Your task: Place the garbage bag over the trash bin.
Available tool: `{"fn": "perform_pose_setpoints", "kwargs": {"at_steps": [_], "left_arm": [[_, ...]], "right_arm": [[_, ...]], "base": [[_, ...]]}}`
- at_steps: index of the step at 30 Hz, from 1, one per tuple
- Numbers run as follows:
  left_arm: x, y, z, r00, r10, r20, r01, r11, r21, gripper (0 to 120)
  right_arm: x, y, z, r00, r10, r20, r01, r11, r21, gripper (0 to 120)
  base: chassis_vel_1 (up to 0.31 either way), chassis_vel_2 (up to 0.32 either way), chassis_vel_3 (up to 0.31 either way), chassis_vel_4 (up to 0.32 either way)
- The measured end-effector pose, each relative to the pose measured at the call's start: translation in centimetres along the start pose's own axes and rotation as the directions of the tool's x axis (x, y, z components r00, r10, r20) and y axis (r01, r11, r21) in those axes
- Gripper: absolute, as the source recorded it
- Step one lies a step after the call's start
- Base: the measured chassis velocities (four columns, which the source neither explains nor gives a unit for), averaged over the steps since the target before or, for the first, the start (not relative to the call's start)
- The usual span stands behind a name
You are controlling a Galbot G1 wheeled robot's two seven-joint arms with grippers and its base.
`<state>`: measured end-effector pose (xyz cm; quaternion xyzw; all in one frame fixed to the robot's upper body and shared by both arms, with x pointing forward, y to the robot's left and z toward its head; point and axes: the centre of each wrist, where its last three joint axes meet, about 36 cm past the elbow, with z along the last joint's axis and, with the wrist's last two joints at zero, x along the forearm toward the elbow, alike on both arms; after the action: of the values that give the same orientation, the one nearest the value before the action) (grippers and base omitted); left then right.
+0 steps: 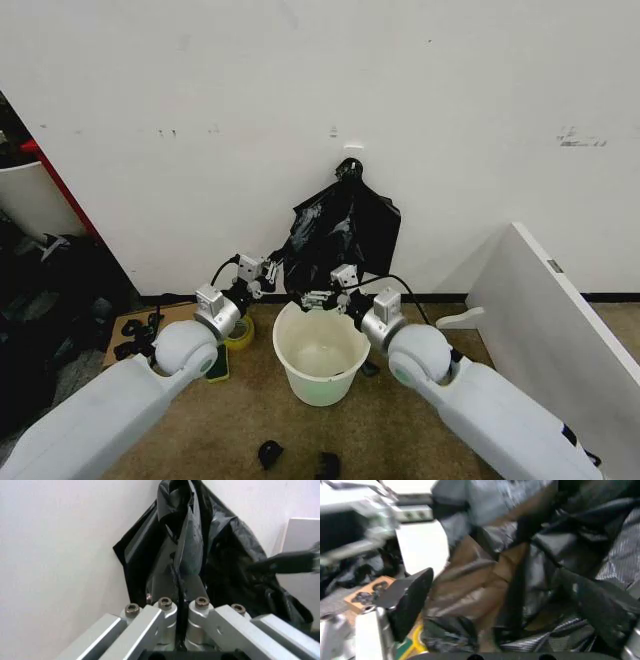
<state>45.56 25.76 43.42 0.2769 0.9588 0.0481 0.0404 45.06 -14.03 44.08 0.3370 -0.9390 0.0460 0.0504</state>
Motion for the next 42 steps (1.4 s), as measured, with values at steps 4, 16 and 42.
{"fn": "perform_pose_setpoints", "kwargs": {"at_steps": [4,16,42], "left_arm": [[0.1,-0.4,0.1,1.000,0.005,0.001,-0.005,1.000,0.008,0],[0.8,-0.4,0.4,1.000,-0.010,-0.001,0.010,1.000,0.016,0],[5.8,-2.7,-1.0,1.000,-0.004,0.013,0.004,0.999,0.037,0]], "right_arm": [[-0.9,-0.8,0.6,0.999,0.018,-0.027,-0.017,1.000,0.008,75],[-0.7,-1.3,0.6,0.988,0.103,-0.116,-0.098,0.994,0.048,32],[7.0,0.3,-2.1,0.995,0.077,0.068,-0.062,0.979,-0.194,0]], "base": [[0.000,0.000,0.000,0.000],[0.000,0.000,0.000,0.000],[0.000,0.000,0.000,0.000]]}}
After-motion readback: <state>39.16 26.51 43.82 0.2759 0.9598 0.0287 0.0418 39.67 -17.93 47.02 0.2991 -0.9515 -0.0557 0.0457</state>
